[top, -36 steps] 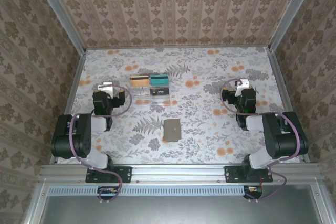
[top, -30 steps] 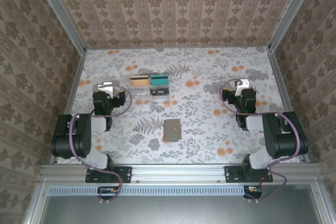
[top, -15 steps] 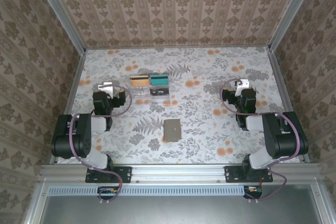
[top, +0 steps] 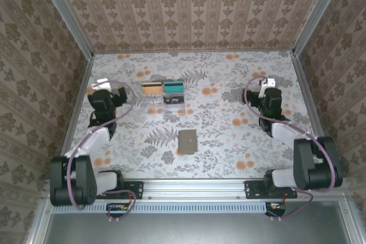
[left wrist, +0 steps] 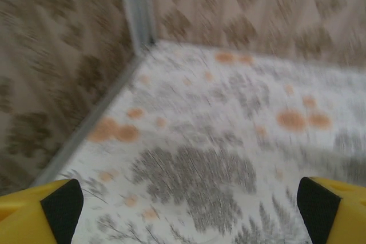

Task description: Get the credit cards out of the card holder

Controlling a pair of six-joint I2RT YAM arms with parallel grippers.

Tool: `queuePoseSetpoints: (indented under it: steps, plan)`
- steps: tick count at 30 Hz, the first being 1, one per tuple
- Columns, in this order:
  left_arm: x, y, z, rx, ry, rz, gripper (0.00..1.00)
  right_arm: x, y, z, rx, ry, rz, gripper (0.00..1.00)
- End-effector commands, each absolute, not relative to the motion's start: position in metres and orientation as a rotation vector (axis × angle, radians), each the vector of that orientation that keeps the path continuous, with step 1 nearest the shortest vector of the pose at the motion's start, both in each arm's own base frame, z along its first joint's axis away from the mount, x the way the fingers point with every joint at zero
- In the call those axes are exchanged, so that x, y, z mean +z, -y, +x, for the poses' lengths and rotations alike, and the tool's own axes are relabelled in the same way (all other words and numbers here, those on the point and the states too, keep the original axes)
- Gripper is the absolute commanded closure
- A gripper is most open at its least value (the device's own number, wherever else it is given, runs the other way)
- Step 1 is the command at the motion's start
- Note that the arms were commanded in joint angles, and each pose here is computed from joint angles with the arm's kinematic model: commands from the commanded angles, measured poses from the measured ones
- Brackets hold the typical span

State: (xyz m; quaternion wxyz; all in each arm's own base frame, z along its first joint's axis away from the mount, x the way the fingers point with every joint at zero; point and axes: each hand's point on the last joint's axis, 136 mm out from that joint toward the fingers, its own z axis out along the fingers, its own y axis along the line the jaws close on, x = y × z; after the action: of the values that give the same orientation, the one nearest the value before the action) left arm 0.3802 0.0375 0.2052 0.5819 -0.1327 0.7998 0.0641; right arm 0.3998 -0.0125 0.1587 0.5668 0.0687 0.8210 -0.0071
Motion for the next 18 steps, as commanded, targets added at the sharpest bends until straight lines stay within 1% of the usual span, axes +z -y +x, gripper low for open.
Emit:
queuePoseSetpoints:
  steps: [1, 3, 6, 9, 12, 18]
  plan:
    - [0.214, -0.074, 0.327, 0.172, -1.948, -0.792, 0.00, 0.176, 0.016, 0.382, 0.039, -1.935, 0.307, 0.00]
    - [0.223, -0.055, 0.320, 0.022, -2.005, -0.755, 0.00, 0.190, 0.018, 0.372, 0.137, -1.893, 0.468, 0.00]
    - [0.226, -0.027, 0.307, -0.165, -2.012, -0.705, 0.00, 0.193, 0.029, 0.355, 0.189, -1.907, 0.720, 0.00]
    - [0.220, 0.005, 0.292, -0.285, -2.025, -0.612, 0.00, 0.200, 0.006, 0.355, 0.318, -1.944, 0.622, 0.00]
    - [0.200, 0.038, 0.273, -0.347, -2.086, -0.519, 0.00, 0.204, -0.022, 0.349, 0.425, -1.976, 0.534, 0.00]
    - [0.147, 0.105, 0.239, -0.438, -2.243, -0.335, 0.00, 0.200, -0.086, 0.320, 0.409, -2.126, 0.279, 0.00]
